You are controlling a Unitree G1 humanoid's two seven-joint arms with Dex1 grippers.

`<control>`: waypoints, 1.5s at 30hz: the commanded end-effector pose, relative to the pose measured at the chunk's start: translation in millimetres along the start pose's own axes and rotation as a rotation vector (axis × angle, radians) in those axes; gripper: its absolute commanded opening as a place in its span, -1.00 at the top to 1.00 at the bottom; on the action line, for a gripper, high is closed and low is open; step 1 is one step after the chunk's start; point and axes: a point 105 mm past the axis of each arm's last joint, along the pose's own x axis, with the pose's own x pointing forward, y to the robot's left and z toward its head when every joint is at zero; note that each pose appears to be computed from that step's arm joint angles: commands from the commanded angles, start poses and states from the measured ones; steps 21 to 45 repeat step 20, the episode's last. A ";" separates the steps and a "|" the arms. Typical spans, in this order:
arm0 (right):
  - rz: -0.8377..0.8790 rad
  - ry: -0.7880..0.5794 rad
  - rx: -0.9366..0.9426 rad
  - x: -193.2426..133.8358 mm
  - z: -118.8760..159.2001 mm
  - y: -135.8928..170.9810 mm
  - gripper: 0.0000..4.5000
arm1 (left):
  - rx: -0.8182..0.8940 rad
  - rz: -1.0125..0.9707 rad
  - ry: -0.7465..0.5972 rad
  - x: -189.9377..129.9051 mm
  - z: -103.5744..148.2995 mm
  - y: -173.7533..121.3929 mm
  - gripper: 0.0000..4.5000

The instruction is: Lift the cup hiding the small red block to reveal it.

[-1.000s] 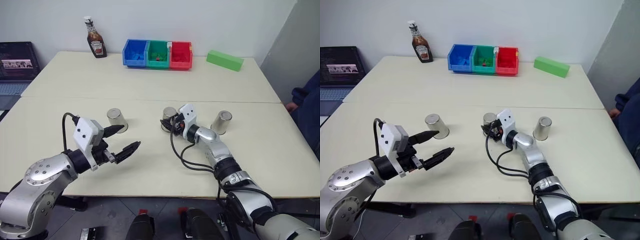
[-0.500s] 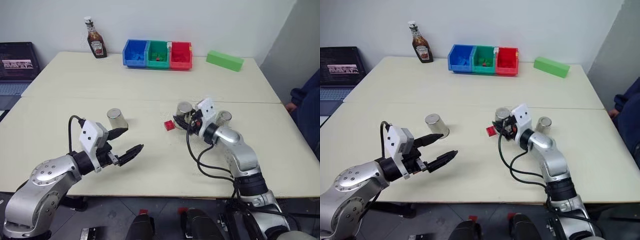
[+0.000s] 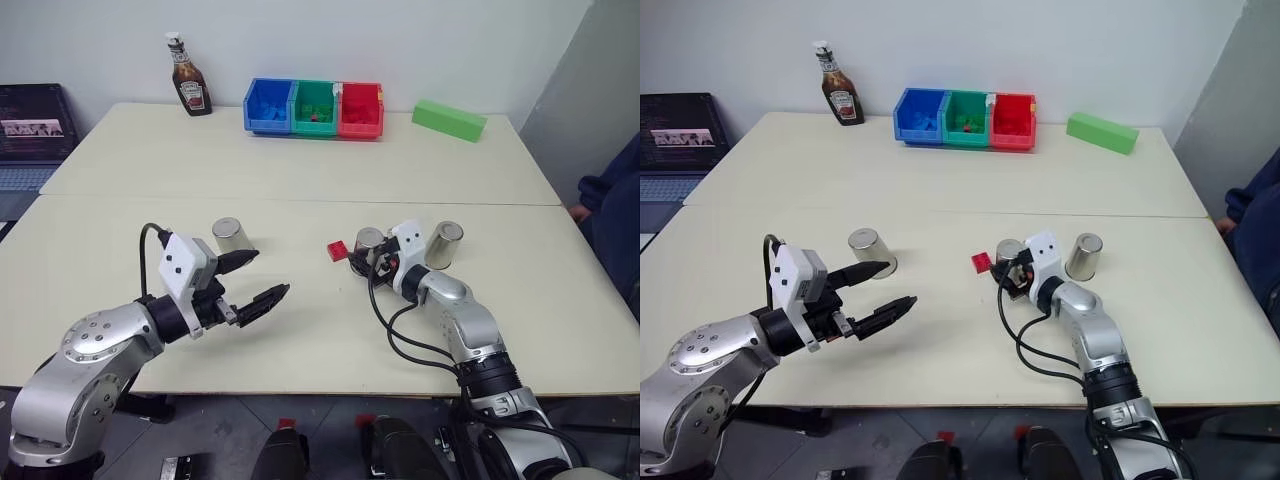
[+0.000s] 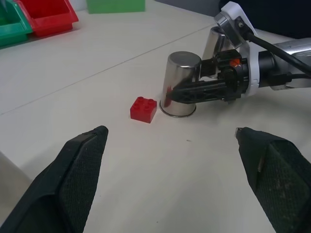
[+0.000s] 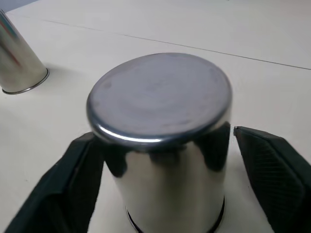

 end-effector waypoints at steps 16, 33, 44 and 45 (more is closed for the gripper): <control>0.175 0.156 -0.105 -115.1 46.2 3.4 -1.00 | -0.012 -0.020 0.053 -7.5 8.4 3.4 -1.00; 0.158 0.174 -0.083 -121.3 49.0 2.2 -1.00 | 0.001 -0.019 0.094 -8.7 1.8 4.1 -1.00; 0.158 0.174 -0.083 -121.3 49.0 2.2 -1.00 | 0.001 -0.019 0.094 -8.7 1.8 4.1 -1.00; 0.158 0.174 -0.083 -121.3 49.0 2.2 -1.00 | 0.001 -0.019 0.094 -8.7 1.8 4.1 -1.00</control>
